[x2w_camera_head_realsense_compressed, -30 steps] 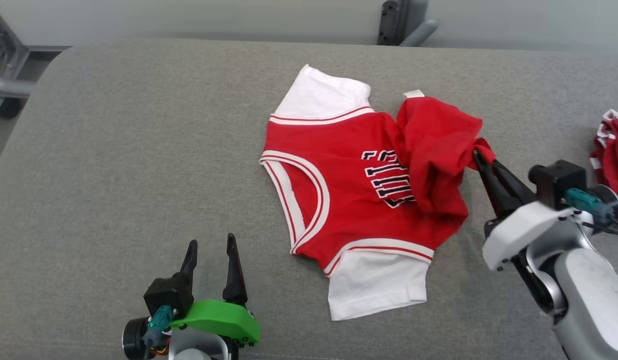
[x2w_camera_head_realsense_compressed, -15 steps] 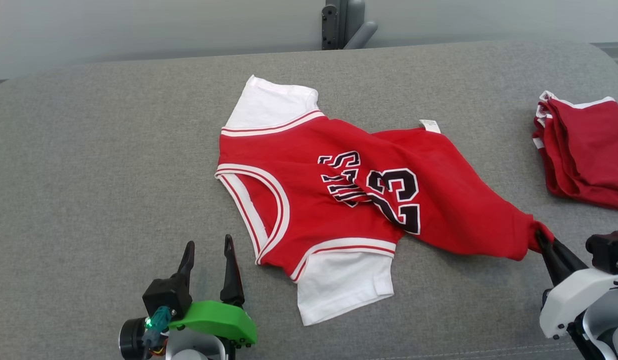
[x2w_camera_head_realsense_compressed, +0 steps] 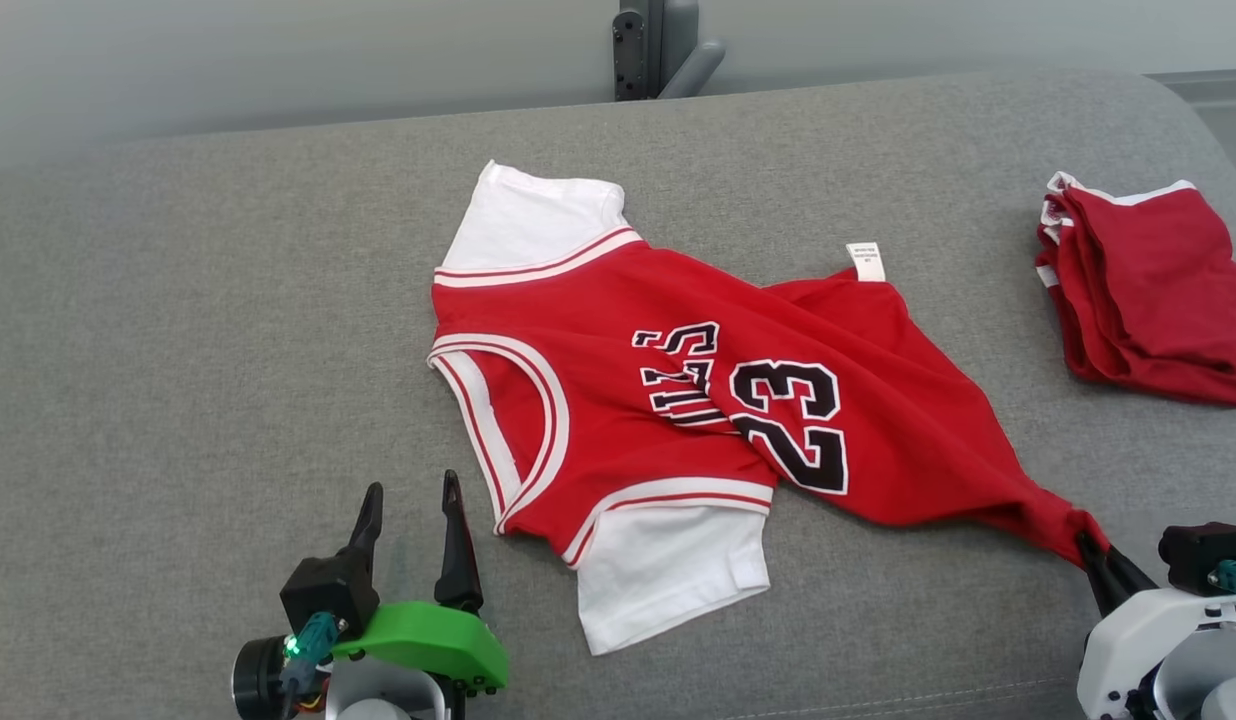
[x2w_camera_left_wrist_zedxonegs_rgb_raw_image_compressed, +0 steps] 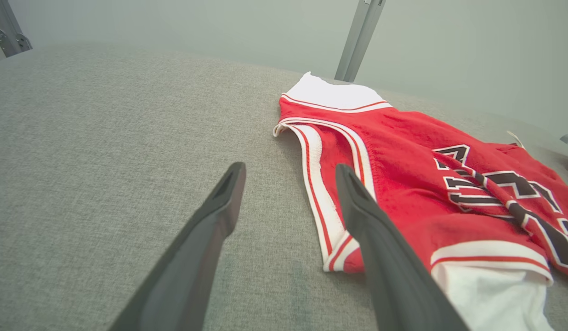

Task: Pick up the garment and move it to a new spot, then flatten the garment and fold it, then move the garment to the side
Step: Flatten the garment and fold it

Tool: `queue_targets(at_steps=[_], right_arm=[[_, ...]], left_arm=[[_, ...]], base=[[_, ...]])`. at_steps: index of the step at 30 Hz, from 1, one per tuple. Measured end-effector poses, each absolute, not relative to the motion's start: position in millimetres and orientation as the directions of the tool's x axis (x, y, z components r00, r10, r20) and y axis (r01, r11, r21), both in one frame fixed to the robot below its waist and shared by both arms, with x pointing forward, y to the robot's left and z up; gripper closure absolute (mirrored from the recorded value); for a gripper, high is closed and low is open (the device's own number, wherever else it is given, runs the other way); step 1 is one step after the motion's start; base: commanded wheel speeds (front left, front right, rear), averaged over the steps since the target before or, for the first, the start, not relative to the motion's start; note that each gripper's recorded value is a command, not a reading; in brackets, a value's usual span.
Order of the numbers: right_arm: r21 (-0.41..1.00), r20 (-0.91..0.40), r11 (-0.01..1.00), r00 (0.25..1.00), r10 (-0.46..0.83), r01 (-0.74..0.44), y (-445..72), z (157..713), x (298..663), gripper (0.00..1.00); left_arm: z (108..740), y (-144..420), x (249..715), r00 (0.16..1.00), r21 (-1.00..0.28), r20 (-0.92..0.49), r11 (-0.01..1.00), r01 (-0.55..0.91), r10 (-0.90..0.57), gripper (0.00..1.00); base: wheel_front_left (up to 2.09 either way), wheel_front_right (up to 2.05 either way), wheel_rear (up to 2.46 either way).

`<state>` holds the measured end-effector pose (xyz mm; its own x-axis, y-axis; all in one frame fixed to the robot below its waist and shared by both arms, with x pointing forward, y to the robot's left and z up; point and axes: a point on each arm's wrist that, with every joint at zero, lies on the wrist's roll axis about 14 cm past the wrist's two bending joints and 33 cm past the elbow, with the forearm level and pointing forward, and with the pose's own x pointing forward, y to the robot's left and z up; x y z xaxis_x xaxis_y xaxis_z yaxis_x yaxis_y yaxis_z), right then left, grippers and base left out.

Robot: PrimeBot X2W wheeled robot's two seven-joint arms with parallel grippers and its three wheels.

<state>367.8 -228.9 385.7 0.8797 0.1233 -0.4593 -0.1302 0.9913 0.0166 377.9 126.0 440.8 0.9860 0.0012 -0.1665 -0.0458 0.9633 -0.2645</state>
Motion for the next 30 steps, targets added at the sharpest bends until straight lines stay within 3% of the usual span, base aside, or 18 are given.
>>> queue_targets(at_steps=[1,3,4,15,23,30], right_arm=[[0.017,-0.455,0.992,0.883,0.119,-0.125,-231,386,367,0.84],[0.022,-0.44,0.994,0.891,0.109,-0.11,-234,388,364,0.05],[0.027,-0.431,0.994,0.896,0.105,-0.104,-235,389,363,0.0],[0.021,-0.299,0.999,0.954,0.031,-0.026,-267,435,353,0.0],[0.124,-0.316,0.978,0.927,0.2,-0.169,-210,443,361,0.0],[0.128,-0.382,0.965,0.886,0.262,-0.23,-190,426,362,0.03]], left_arm=[[441,125,378,0.986,-0.265,-0.165,0.963,-0.043,-0.001,0.0],[441,123,377,0.986,-0.266,-0.166,0.963,-0.036,-0.009,0.0],[441,121,377,0.986,-0.266,-0.165,0.963,-0.033,-0.012,0.0],[446,108,371,0.987,-0.27,-0.152,0.963,0.008,-0.051,0.0],[448,112,367,0.988,-0.269,-0.148,0.963,0.0,-0.042,0.0],[444,125,364,0.987,-0.265,-0.159,0.963,-0.041,-0.002,0.0]], base=[[0.0,0.0,0.0],[0.0,0.0,0.0],[0.0,0.0,0.0],[0.0,0.0,0.0],[0.0,0.0,0.0],[0.0,0.0,0.0]])
